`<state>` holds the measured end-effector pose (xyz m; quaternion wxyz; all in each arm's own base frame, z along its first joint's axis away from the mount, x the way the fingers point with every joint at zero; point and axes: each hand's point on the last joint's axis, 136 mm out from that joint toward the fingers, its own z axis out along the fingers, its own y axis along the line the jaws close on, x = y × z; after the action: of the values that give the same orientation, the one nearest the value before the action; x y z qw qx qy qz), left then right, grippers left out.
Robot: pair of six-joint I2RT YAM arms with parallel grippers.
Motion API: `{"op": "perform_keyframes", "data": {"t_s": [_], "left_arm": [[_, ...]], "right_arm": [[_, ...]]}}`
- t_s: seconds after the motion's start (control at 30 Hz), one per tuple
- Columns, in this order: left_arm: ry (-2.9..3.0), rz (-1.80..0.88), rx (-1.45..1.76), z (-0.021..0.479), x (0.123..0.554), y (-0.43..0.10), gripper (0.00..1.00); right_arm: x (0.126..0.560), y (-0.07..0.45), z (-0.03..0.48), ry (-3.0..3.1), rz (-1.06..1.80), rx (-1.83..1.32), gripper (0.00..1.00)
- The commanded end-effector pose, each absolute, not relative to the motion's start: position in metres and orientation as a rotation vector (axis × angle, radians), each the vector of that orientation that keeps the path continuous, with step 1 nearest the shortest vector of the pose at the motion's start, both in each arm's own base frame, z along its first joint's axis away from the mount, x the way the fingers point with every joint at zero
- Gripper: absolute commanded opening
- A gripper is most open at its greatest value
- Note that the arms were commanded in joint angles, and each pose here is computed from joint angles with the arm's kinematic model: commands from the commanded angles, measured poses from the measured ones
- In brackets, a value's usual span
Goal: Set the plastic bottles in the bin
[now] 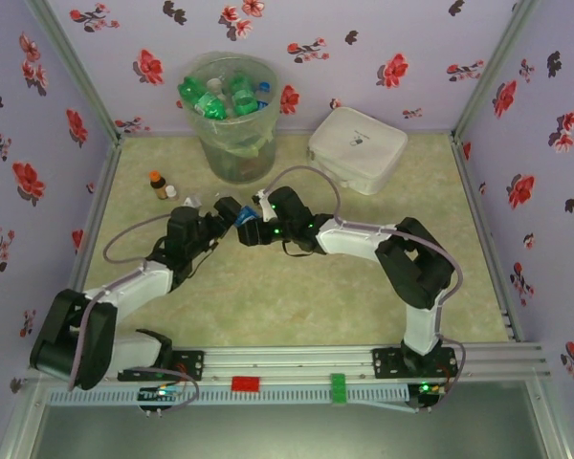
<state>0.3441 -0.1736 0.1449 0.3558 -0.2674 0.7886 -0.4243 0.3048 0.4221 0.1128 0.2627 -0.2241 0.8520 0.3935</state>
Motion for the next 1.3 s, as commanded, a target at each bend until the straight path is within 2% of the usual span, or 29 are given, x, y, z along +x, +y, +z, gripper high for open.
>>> {"op": "perform_keyframes", "data": {"t_s": [0.0,0.1,0.3,0.5,0.6,0.73,0.87,1.03,1.27], "left_arm": [[1.965,-1.104,-0.644,0.168,0.358,-0.179,1.0],[1.961,-1.106,-0.638,0.169,0.362,-0.181,0.94],[1.951,-1.104,-0.619,0.168,0.366,-0.183,0.76],[1.965,-1.08,-0.603,0.164,0.366,-0.183,0.67],[1.952,-1.079,-0.612,0.162,0.366,-0.181,0.57],[1.921,-1.102,-0.626,0.165,0.367,-0.18,0.35],[1.905,-1.084,-0.617,0.173,0.367,-0.177,0.34],[1.877,-0.973,-0.559,0.194,0.377,-0.169,0.34],[1.82,-0.895,-0.454,0.245,0.393,-0.164,0.35]], "right_arm": [[0.296,0.43,0.133,2.238,1.185,-0.612,0.35],[0.293,0.432,0.139,2.213,1.23,-0.608,0.35],[0.288,0.432,0.142,2.193,1.264,-0.616,0.36],[0.285,0.434,0.151,2.17,1.301,-0.625,0.36],[0.283,0.433,0.156,2.17,1.301,-0.639,0.39],[0.279,0.43,0.159,2.172,1.279,-0.676,0.47],[0.278,0.428,0.164,2.167,1.27,-0.686,0.62],[0.283,0.413,0.176,2.151,1.233,-0.656,0.99],[0.3,0.361,0.175,2.194,1.025,-0.576,1.0]]}}
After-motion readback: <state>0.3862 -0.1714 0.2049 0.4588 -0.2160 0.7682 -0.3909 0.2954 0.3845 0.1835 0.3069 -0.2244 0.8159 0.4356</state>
